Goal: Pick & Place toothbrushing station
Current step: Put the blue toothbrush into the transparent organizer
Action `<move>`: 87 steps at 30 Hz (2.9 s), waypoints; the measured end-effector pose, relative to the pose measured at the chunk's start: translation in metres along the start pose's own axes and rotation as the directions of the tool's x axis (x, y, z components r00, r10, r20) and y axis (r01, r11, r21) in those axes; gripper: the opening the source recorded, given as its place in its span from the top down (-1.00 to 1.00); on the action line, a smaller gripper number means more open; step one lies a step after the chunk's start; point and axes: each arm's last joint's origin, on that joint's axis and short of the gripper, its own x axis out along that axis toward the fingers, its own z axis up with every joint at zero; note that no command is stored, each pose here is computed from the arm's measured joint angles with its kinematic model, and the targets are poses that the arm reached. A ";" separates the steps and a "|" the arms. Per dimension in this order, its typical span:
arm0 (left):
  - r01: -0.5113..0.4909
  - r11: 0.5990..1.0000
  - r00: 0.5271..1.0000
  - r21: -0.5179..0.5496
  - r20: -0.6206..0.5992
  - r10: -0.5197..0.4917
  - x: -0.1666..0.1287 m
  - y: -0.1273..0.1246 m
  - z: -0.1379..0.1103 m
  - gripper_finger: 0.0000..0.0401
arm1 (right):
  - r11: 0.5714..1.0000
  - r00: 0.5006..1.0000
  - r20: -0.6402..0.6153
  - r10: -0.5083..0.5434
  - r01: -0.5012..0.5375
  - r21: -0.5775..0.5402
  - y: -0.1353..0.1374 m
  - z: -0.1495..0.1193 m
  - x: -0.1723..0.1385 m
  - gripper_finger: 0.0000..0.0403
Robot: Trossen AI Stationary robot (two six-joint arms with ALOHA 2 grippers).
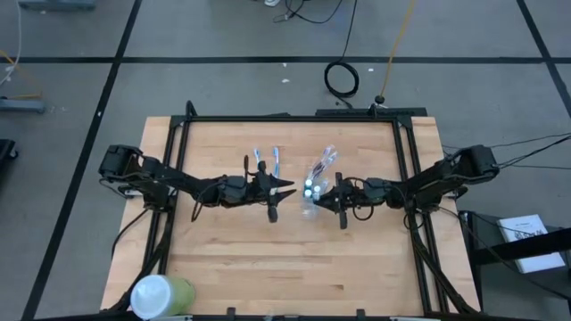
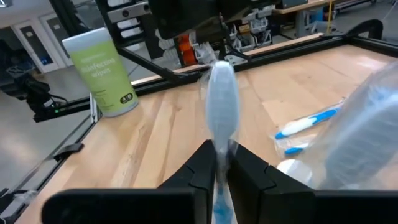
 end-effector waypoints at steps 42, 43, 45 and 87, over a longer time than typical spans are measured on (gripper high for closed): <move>-0.007 1.000 0.995 -0.012 -0.097 0.006 -0.001 0.001 -0.010 0.42 | 0.999 0.976 -0.215 -0.034 0.039 0.017 0.002 0.012 -0.034 -0.03; -0.007 1.000 0.995 -0.012 -0.098 0.006 -0.001 0.001 -0.010 0.42 | 0.998 0.977 -0.212 -0.032 0.041 0.041 0.002 0.014 -0.036 -0.03; -0.007 1.000 0.995 -0.010 -0.102 0.006 -0.001 0.001 -0.010 0.42 | 0.996 0.977 -0.212 -0.007 0.027 0.089 0.004 0.018 -0.040 -0.02; -0.794 0.541 0.544 -0.277 -0.722 0.428 -0.001 0.109 -0.113 -0.44 | 0.994 0.995 0.092 -0.025 0.034 -0.105 0.004 0.066 -0.079 0.00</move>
